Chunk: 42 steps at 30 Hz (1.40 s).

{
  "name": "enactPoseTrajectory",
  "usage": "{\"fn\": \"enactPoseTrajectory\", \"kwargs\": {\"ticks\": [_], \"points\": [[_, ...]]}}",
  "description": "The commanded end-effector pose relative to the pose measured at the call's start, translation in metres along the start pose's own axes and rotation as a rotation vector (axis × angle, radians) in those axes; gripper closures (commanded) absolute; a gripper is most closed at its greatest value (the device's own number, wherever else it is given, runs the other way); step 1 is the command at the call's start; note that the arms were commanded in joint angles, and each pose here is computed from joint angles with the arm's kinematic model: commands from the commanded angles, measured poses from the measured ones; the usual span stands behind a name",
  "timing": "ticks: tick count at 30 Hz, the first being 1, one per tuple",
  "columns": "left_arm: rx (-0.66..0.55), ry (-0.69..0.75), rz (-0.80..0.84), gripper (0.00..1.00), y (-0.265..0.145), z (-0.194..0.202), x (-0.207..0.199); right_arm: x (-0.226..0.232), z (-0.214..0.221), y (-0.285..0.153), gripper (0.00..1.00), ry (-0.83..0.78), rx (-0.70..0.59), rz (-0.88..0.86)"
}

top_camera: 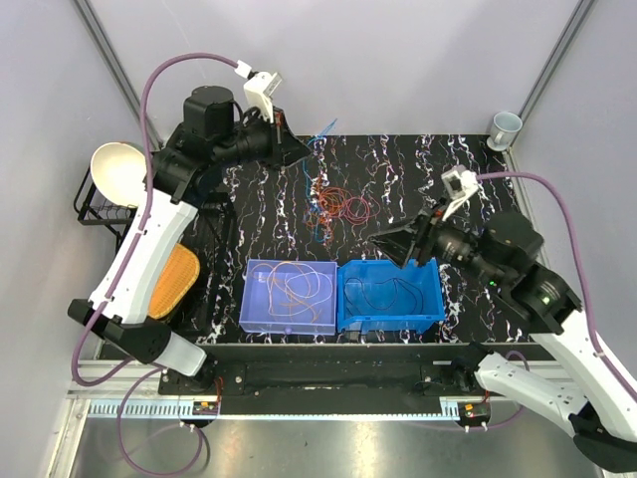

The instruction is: Untangle the cables

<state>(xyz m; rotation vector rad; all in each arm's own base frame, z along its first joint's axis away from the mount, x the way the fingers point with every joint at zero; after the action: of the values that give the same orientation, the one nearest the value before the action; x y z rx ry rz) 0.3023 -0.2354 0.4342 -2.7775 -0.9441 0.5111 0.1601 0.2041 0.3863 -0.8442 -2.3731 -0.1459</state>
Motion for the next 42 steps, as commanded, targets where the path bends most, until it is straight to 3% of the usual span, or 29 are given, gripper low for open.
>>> {"fn": "enactPoseTrajectory", "kwargs": {"ticks": [1, 7, 13, 22, 42], "points": [[-0.052, -0.145, 0.001, 1.0, -0.001, -0.002, -0.005, 0.023, -0.021, 0.0, 0.31, -0.027, -0.058, -0.097], [-0.219, -0.464, -0.08, 1.0, -0.014, -0.012, -0.006, 0.021, -0.025, 0.03, 0.33, -0.022, -0.02, -0.096], [-0.331, -0.588, -0.058, 1.0, -0.022, -0.023, -0.011, 0.012, -0.029, 0.062, 0.35, -0.039, -0.016, -0.066], [-0.32, -0.596, -0.05, 1.0, -0.02, -0.023, -0.012, -0.001, -0.029, 0.106, 0.37, -0.058, 0.01, -0.047], [-0.31, -0.613, -0.024, 1.0, -0.017, -0.024, -0.015, -0.015, -0.028, 0.16, 0.38, -0.149, 0.026, -0.006]]}}
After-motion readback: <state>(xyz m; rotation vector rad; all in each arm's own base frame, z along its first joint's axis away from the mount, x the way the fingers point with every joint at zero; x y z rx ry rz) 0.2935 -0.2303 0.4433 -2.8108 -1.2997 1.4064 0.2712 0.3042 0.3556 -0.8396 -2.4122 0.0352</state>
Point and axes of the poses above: each gripper's point midway between its finger pads, its own y axis out along the fingers, its own x axis along the line the jaws close on, z = x × y, the point moved 3 cm from there along -y, back along the fingers, and after that the axes turned 5 degrees about y, right-handed, at the moved point
